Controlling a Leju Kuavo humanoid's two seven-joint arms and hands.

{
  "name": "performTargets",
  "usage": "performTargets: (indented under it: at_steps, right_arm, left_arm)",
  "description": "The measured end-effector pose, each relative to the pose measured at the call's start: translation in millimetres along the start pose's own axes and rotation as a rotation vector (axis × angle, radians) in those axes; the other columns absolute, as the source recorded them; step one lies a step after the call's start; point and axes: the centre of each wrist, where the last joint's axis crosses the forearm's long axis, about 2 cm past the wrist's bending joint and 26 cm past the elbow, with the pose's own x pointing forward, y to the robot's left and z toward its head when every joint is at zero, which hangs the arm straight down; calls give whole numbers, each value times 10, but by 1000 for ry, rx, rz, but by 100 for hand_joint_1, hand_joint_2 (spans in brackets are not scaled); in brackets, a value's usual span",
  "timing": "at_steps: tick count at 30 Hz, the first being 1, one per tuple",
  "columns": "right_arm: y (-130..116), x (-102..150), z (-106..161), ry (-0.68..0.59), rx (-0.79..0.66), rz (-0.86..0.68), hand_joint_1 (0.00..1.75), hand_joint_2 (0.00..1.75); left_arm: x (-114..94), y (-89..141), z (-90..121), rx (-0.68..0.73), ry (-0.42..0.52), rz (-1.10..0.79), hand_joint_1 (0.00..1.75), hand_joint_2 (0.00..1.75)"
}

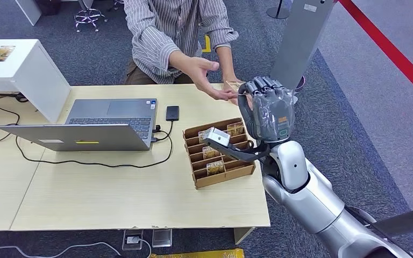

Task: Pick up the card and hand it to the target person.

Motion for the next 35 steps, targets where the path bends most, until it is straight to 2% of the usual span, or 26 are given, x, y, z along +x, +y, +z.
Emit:
performTargets:
  at_steps: [2, 6, 10, 20, 23, 29, 34, 35]
  right_arm:
    - [62, 12, 61, 11, 27, -5, 134, 175]
    - [134, 40, 124, 20, 58, -14, 0, 175]
    - [172, 61, 134, 21, 72, -20, 0, 175]
    - [231, 84, 148, 36, 98, -40, 0, 175]
    - [244, 74, 158, 75, 121, -101, 0, 175]
    - [300, 89, 269, 296, 247, -521, 0, 175]
    - [358, 163, 499, 452, 403, -954, 0, 175]
    - [361, 171, 525, 464, 415, -1002, 0, 175]
  left_arm:
    - [2, -3, 0, -3, 0, -2, 0, 175]
    - [2, -6, 0, -9, 2, -7, 0, 175]
    - [-3, -8, 1, -11, -5, -12, 0, 0]
    - [-38, -14, 2, 2, -1, -1, 0, 0]
    - [-53, -16, 3, 12, 3, 4, 0, 0]
    - [-106, -27, 7, 19, 15, 25, 0, 0]
    - [-130, -32, 9, 17, 27, 35, 0, 0]
    - [-132, -32, 9, 17, 28, 36, 0, 0]
